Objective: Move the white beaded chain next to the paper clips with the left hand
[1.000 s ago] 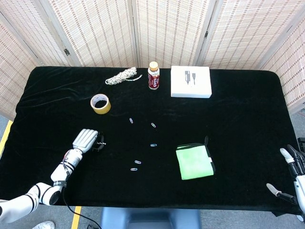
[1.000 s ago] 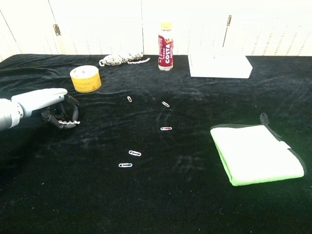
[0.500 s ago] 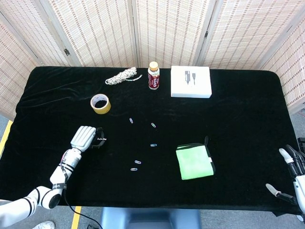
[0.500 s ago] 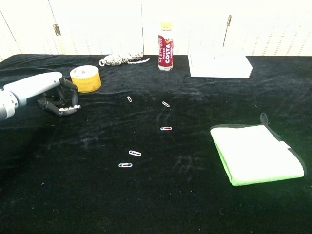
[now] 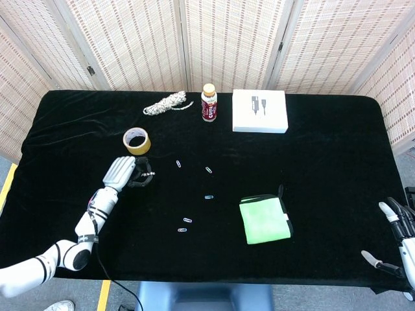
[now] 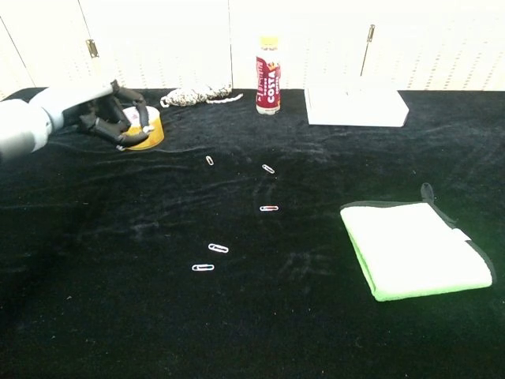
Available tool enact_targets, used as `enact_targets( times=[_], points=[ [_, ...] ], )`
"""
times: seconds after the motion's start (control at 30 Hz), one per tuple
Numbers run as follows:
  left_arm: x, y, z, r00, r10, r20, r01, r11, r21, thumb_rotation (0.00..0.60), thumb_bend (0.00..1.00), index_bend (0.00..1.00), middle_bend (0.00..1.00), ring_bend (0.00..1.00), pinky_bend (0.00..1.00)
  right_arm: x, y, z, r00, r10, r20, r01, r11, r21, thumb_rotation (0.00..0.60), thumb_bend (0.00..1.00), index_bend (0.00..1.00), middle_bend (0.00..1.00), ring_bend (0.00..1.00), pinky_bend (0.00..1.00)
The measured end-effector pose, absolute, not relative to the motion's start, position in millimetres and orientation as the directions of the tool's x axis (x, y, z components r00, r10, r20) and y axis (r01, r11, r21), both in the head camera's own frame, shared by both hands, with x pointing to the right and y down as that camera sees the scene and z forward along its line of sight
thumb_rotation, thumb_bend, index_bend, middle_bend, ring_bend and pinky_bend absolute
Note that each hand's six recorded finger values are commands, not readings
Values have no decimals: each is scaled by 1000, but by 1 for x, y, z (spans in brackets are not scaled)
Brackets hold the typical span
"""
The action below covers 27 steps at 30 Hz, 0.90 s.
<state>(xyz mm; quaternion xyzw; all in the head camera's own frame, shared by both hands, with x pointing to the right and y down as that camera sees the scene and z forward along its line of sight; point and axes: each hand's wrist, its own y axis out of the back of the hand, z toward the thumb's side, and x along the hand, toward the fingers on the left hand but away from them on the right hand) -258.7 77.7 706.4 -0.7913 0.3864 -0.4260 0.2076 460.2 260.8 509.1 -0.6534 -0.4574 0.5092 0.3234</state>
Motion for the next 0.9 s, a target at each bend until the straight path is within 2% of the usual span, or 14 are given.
enact_targets(
  times=[0.47, 0.9],
  points=[
    [-219, 41, 730, 364, -783, 505, -477, -622, -621, 600, 513, 886, 1000, 1000, 1000, 471, 263, 516, 4, 913, -407, 283, -391, -876, 600, 9, 0, 0, 0, 0],
    [-173, 36, 756, 442, -726, 527, -476, -687, -548, 600, 515, 886, 1000, 1000, 1000, 490, 277, 513, -116, 911, -396, 297, -349, -889, 600, 10, 0, 0, 0, 0]
  ],
)
